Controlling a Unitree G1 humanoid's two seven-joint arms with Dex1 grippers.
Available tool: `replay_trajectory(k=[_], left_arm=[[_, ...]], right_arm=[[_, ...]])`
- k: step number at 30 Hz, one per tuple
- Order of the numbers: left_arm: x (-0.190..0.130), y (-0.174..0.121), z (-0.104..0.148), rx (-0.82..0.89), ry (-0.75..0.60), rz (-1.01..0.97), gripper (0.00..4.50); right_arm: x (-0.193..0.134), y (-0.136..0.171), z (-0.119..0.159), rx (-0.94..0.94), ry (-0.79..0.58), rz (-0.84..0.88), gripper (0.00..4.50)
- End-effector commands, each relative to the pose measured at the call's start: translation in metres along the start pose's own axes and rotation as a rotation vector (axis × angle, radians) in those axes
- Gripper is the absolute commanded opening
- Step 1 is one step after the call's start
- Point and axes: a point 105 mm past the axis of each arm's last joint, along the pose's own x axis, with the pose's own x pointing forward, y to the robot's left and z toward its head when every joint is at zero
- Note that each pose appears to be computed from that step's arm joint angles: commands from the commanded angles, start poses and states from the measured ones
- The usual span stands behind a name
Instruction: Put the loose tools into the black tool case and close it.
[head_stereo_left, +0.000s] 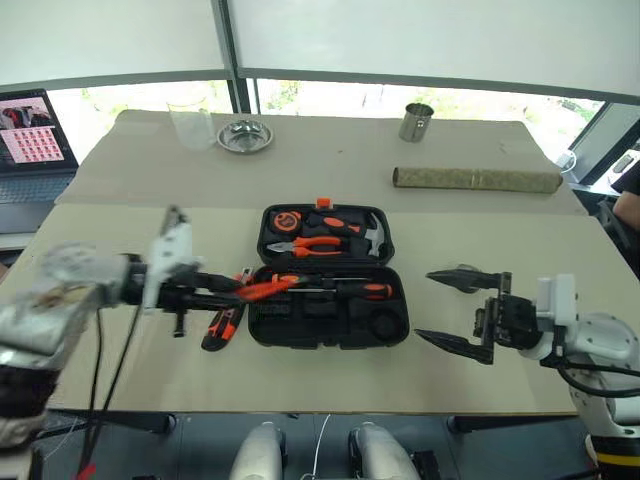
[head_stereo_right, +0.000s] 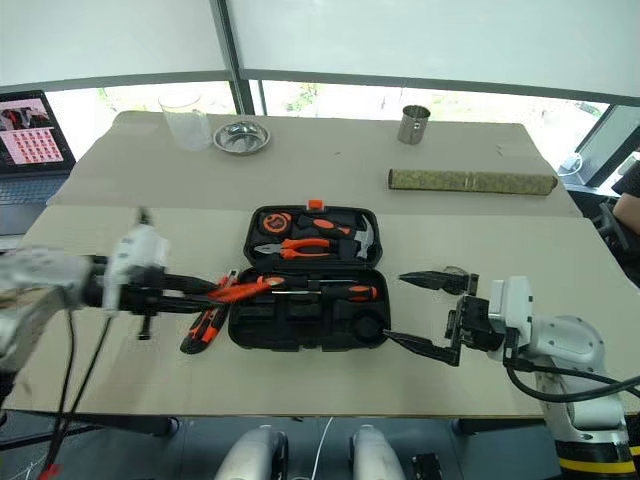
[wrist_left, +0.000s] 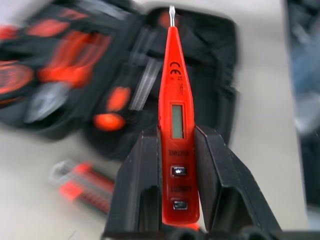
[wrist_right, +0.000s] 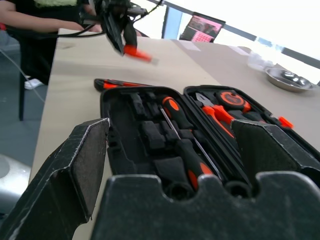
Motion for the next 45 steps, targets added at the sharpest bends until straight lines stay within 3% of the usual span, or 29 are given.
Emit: replay_trajectory(k=[1,13,24,26,30,35,40,45], left_arm=[[0.026,0.005,-0.002,0.069,0.120,-0.010,0.46],[0.056,0.020,-0.005,0.154,0.223,0.010,0.46],[0.054,0.011,-0.026,0.103,0.332,-0.052,0.46],[0.060,0.016,-0.017,0.080,0.264,-0.021,1.46],[0.064,0.025,0.016,0.129,0.070,0.025,2.62],[0.052,0.014,0.048,0.132,-0.075,-0.019,2.62],[0.040,0.026,0.047,0.151,-0.122,0.049,2.62],[0.040,0.021,0.015,0.032,-0.193,0.002,1.22]], right_arm=[[0.003,0.003,0.012,-0.029,-0.012,-0.006,4.50],[0.007,0.008,0.018,-0.017,-0.020,-0.041,4.50],[0.011,0.009,0.019,-0.009,-0.033,-0.046,4.50],[0.013,0.008,0.020,-0.007,-0.038,-0.045,4.50],[0.015,0.007,0.020,-0.005,-0.043,-0.046,4.50],[0.014,0.008,0.018,0.010,-0.036,-0.049,4.50],[0.012,0.007,0.018,0.024,-0.034,-0.063,4.50],[0.013,0.006,0.016,0.027,-0.046,-0.083,4.50]])
